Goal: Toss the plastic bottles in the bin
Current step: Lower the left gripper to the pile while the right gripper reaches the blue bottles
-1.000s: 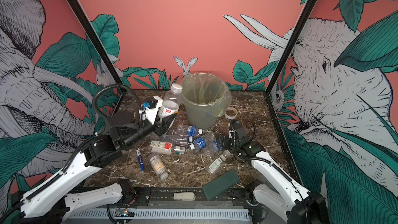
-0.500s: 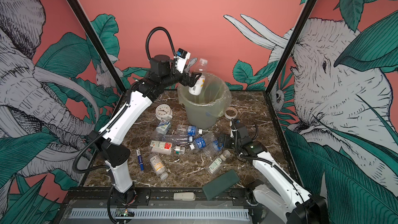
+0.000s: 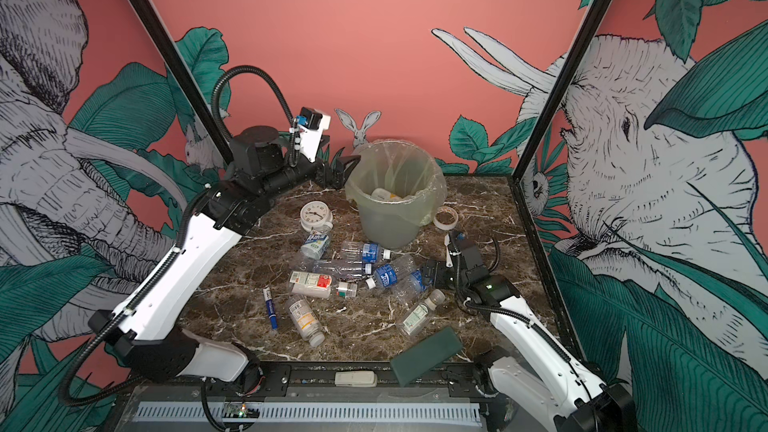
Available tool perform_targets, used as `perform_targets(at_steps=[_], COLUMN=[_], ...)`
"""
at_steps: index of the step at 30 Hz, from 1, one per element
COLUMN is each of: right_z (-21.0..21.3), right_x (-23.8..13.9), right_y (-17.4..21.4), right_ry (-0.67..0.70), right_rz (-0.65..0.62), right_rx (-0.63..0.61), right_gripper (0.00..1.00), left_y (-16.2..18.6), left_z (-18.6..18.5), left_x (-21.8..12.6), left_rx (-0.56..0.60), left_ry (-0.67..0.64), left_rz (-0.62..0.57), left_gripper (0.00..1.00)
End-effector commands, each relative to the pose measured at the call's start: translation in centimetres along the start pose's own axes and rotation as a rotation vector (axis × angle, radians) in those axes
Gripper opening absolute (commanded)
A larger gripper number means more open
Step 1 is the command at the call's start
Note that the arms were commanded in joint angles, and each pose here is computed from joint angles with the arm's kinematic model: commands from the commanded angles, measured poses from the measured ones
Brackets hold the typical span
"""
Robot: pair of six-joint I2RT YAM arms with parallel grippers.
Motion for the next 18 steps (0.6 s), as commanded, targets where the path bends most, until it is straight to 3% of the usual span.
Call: perform_targets(at_steps=[1, 13, 18], right_z=[0.6, 2.9, 5.9], right_x=[0.3, 1.0, 1.4], right_y=[0.3, 0.9, 1.4], right_ry=[-0.010, -0.015, -0.115], right_rz=[0.019, 0.051, 0.084], right_rx=[-0.042, -0.132, -0.262], right_gripper=[0.99, 0.99, 0.99], left_y=[3.1, 12.7, 16.8], left_z=[1.0, 2.5, 3.3], left_x=[-0.3, -4.0, -5.5], left_rx=[0.016, -0.034, -0.104], left_ry=[-0.070, -0.174, -0.216], left_rz=[0.072, 0.285, 0.360], left_gripper=[1.00, 0.99, 1.00])
Point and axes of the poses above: each gripper's point midway between its finger pads, its own x axis out along the fingers, its own z axis along the line the jaws close on, y = z × x, the point moved 2 cm from there along -x, back along the fingers
